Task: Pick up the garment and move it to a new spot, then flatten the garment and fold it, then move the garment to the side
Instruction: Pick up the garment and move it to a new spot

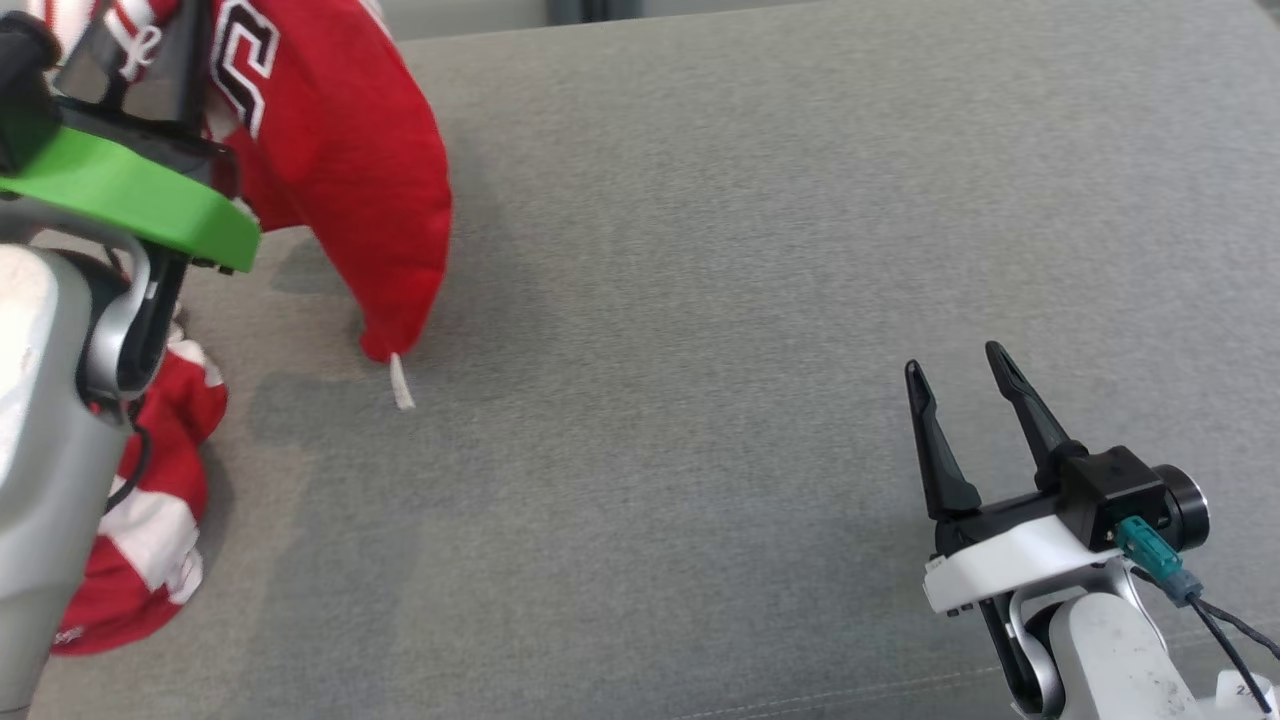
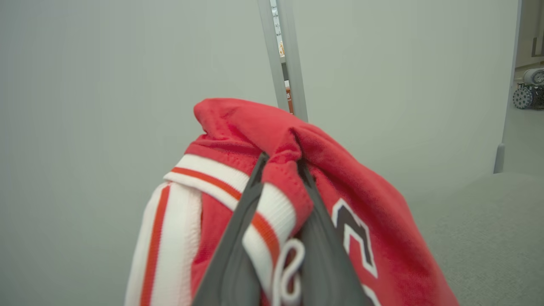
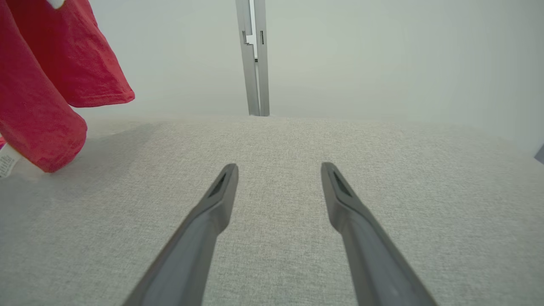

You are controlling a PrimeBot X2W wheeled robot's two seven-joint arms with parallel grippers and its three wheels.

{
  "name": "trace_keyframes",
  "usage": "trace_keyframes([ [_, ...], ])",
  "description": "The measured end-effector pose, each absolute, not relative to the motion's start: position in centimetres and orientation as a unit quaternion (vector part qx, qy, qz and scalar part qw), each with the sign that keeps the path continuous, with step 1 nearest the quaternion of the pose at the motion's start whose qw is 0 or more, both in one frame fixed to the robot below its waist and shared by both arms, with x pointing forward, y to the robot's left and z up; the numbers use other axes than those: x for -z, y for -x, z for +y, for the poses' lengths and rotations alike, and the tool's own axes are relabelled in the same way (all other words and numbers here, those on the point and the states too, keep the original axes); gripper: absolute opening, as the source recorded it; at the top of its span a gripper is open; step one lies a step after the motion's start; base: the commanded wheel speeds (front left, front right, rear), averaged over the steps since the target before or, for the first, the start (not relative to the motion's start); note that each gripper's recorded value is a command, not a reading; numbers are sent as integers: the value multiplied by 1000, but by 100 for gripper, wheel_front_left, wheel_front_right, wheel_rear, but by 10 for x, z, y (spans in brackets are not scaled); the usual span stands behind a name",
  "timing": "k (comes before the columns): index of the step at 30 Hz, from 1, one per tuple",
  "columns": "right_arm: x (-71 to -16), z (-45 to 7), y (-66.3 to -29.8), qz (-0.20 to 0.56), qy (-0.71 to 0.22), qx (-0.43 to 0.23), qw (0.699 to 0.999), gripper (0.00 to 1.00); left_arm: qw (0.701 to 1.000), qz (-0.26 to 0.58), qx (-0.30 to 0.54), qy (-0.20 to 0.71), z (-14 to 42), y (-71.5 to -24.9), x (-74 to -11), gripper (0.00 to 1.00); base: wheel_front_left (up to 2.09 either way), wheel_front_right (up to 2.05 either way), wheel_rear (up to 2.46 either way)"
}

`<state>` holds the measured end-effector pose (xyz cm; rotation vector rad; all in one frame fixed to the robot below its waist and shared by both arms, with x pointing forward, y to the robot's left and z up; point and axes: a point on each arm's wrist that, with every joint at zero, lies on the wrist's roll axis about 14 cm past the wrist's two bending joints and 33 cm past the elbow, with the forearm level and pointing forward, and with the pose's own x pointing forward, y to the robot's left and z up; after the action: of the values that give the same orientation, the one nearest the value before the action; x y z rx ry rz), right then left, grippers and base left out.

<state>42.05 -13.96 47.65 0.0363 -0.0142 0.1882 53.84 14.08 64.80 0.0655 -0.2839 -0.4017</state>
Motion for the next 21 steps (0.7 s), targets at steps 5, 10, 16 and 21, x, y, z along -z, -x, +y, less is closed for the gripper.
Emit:
trace_keyframes([
  [5,-490,-178,-401,-20,-18,-39,999,100,947,-161,276,-15,64,-538,-668,0,0,0,0],
  [10,-504,-211,-388,-38,-20,11,999,100,924,-161,348,-6,-7,-533,-669,0,0,0,0],
  [16,-502,-234,-383,-31,-18,45,998,100,895,-89,438,5,-83,-519,-603,0,0,0,0],
  [21,-488,-241,-385,-11,-16,56,998,100,879,3,476,26,-117,-499,-520,0,0,0,0],
])
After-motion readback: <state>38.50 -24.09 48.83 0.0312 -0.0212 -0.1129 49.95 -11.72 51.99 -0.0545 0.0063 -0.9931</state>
